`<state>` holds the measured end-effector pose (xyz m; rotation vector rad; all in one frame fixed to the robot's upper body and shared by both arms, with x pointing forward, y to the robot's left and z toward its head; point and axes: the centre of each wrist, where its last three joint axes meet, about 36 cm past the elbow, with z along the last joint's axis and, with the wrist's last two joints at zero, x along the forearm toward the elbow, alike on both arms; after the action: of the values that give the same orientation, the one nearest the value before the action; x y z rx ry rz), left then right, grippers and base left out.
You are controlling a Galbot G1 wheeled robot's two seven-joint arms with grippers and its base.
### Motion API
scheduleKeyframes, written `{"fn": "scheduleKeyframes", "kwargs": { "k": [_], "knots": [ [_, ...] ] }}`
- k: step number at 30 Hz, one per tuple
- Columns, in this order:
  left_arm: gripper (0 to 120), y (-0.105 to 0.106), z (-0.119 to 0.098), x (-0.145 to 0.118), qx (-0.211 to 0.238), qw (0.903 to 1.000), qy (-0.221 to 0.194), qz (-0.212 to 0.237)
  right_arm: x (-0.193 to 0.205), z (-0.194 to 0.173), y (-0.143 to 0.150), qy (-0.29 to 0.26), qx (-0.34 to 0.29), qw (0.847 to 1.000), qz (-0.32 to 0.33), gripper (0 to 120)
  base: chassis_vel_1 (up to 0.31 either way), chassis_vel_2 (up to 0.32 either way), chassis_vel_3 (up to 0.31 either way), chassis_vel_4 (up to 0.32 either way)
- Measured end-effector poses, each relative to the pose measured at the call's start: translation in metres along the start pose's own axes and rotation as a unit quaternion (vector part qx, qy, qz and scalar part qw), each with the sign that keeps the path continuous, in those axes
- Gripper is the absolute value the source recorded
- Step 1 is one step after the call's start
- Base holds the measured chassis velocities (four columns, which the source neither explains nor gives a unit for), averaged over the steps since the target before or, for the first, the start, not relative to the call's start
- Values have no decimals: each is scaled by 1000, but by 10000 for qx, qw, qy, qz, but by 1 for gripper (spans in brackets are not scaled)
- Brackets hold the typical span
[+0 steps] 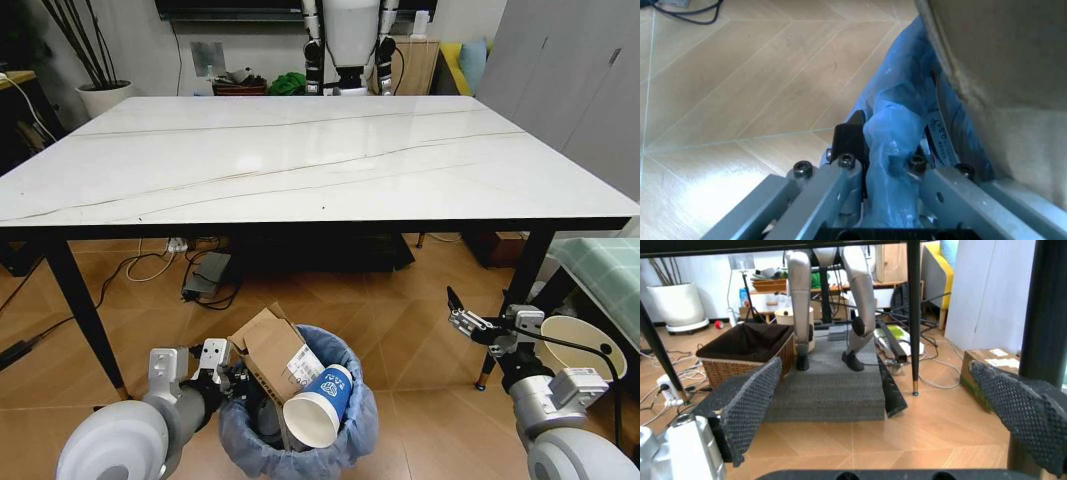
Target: Pick up the trash bin and place the trash from the table into it.
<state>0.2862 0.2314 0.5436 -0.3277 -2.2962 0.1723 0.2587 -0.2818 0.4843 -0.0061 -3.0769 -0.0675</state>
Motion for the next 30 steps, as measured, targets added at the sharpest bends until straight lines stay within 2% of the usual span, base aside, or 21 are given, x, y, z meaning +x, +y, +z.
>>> {"fn": "scheduleKeyframes", "kwargs": {
  "k": [30],
  "knots": [
    [3,6,-2,4,-2,9999,-82,-103,1,1,3,9,24,10000,-23,100,0,0,0,0]
  ]
}}
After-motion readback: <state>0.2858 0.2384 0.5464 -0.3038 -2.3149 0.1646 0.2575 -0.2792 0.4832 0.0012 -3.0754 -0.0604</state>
